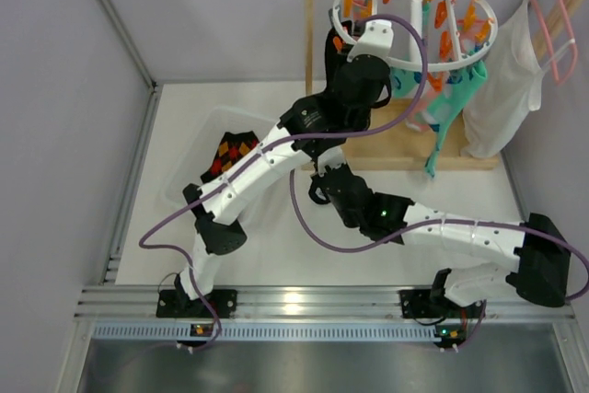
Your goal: Remove the socks clipped to the hanger
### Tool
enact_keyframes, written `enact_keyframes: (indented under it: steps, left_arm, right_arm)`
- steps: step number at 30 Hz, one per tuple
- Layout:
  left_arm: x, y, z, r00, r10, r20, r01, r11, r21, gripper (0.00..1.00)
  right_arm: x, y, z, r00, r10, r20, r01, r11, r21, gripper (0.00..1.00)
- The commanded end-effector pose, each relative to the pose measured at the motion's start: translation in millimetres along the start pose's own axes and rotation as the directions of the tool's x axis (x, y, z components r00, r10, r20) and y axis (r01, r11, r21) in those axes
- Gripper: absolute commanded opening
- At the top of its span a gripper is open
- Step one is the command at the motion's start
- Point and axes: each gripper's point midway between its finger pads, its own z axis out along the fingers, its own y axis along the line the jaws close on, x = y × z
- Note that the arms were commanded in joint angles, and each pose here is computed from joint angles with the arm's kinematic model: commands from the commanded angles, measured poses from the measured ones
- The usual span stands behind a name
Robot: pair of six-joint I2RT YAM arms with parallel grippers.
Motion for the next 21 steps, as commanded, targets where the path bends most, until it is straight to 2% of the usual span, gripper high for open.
enact_keyframes:
  steps: [1, 4, 6, 8, 9, 11, 12, 14, 15, 17, 21]
  left_arm:
    - [-15, 11, -11, 0.998, -0.065, 0.023, 0.065, 0.998, 0.001, 0.39]
    - [-23, 23, -24, 0.994, -0.107, 0.028, 0.107, 0.994, 0.013, 0.69]
    - [-31, 38, -37, 0.989, -0.141, 0.035, 0.141, 0.99, 0.006, 0.8]
    - [-23, 46, -43, 0.99, -0.136, 0.02, 0.137, 0.991, -0.004, 0.95]
    - [-35, 63, -57, 0.984, -0.176, 0.04, 0.177, 0.984, -0.009, 0.98]
    - [-25, 77, -64, 0.985, -0.171, 0.027, 0.172, 0.984, -0.043, 0.99]
    - [-34, 95, -77, 0.979, -0.2, 0.047, 0.202, 0.978, -0.053, 0.99]
    - [-24, 118, -87, 0.978, -0.201, 0.049, 0.205, 0.972, -0.118, 0.99]
    - [-33, 143, -104, 0.965, -0.247, 0.084, 0.257, 0.955, -0.15, 0.99]
    - [-20, 170, -114, 0.97, -0.223, 0.093, 0.239, 0.938, -0.25, 0.99]
    - [-12, 216, -138, 0.976, -0.186, 0.113, 0.214, 0.907, -0.362, 0.99]
  right_arm:
    - [-37, 9, -21, 0.984, 0.138, 0.109, -0.125, 0.985, -0.121, 0.0]
    - [-47, 15, -31, 0.974, 0.183, 0.134, -0.153, 0.966, -0.207, 0.0]
    - [-54, 17, -36, 0.967, 0.21, 0.141, -0.17, 0.952, -0.253, 0.0]
    - [-59, 20, -39, 0.96, 0.242, 0.14, -0.195, 0.939, -0.285, 0.0]
    - [-63, 20, -40, 0.956, 0.256, 0.143, -0.204, 0.93, -0.305, 0.0]
    - [-73, 26, -44, 0.948, 0.282, 0.15, -0.215, 0.912, -0.35, 0.0]
    - [-77, 29, -45, 0.944, 0.291, 0.153, -0.218, 0.902, -0.372, 0.0]
    - [-91, 33, -46, 0.935, 0.315, 0.163, -0.224, 0.882, -0.415, 0.0]
    - [-94, 42, -44, 0.935, 0.319, 0.155, -0.219, 0.864, -0.454, 0.0]
    - [-106, 53, -38, 0.934, 0.323, 0.153, -0.213, 0.848, -0.486, 0.0]
    - [-128, 75, -26, 0.932, 0.328, 0.155, -0.198, 0.819, -0.538, 0.0]
